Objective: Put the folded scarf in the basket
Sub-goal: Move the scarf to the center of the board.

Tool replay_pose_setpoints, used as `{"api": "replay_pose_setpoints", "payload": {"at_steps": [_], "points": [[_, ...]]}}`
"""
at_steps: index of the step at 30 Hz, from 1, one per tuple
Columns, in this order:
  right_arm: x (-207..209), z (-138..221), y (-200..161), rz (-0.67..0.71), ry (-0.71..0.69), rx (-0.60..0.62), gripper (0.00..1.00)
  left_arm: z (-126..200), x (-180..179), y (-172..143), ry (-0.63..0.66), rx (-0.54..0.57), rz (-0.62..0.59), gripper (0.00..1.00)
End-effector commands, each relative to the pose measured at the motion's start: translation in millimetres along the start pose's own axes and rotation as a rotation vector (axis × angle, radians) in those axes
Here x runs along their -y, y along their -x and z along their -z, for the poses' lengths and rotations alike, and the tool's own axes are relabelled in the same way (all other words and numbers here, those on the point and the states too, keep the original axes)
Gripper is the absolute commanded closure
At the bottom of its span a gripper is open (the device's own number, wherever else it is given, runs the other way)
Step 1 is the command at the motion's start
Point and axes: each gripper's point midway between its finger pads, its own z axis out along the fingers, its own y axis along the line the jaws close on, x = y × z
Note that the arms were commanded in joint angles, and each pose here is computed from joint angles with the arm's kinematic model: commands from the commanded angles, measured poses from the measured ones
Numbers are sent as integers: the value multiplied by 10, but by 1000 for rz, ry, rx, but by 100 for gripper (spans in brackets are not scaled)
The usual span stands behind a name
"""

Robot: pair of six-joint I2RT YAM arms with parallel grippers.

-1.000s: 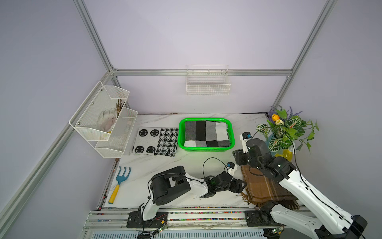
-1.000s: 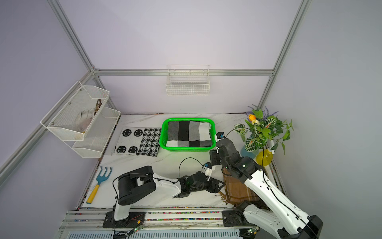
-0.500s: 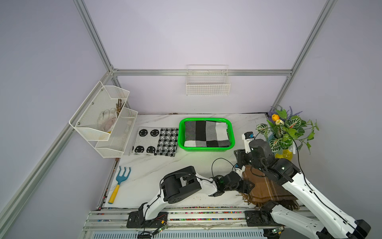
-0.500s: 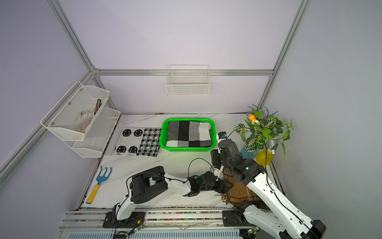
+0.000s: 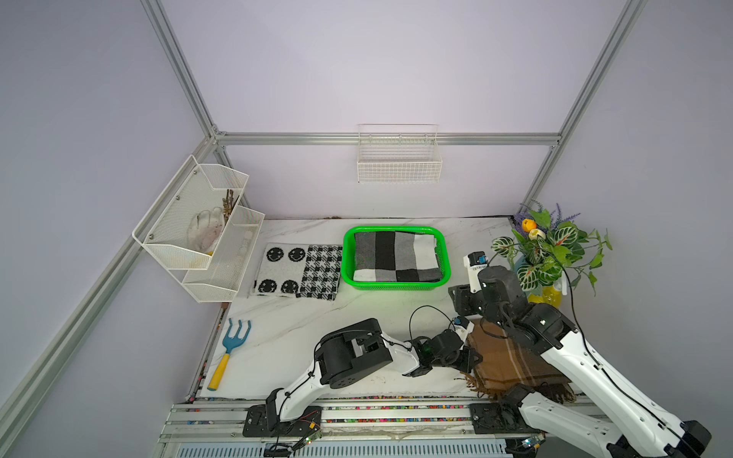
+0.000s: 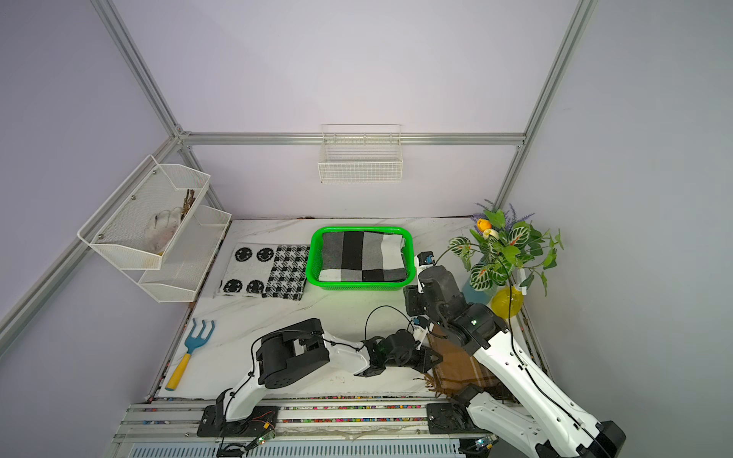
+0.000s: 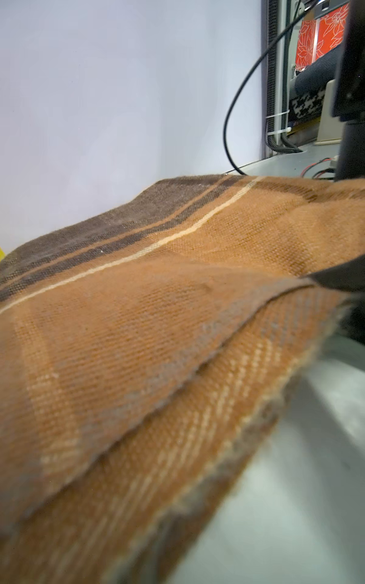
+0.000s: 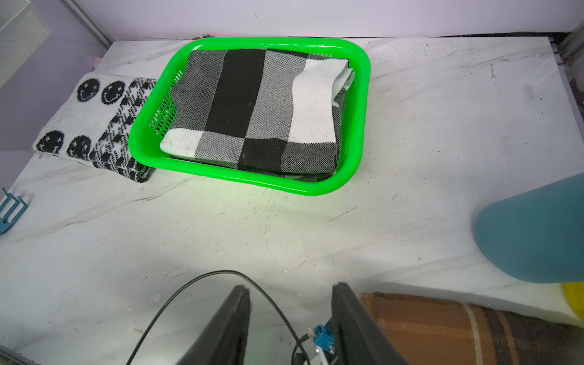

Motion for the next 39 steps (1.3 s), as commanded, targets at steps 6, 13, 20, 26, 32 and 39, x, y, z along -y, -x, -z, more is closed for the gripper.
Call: {"api": "replay_pose_setpoints", "payload": {"at_steps": [6,13,20,26,32,39], "points": [[-86,-148,-74,0,51,-2,53,1110,-711,183,154,69,61,100],[-154,-402,-342,-7,87,-82,53,1745,-1058,8,258,74,93,100],[81,-739,-706,-56,-39,-148,48,2368,-1426,8,368,102,157,100],[-51,-881,-925,-83,38,-216,38,2873,-1590,123,497,149,161,100],[10,-1098,-1274,-101,30,-270,29,3111,-1809,100,539,185,191,100],[-233,-1259,-1386,-96,160,-339,28,3006,-1864,102,496,129,222,75]]}}
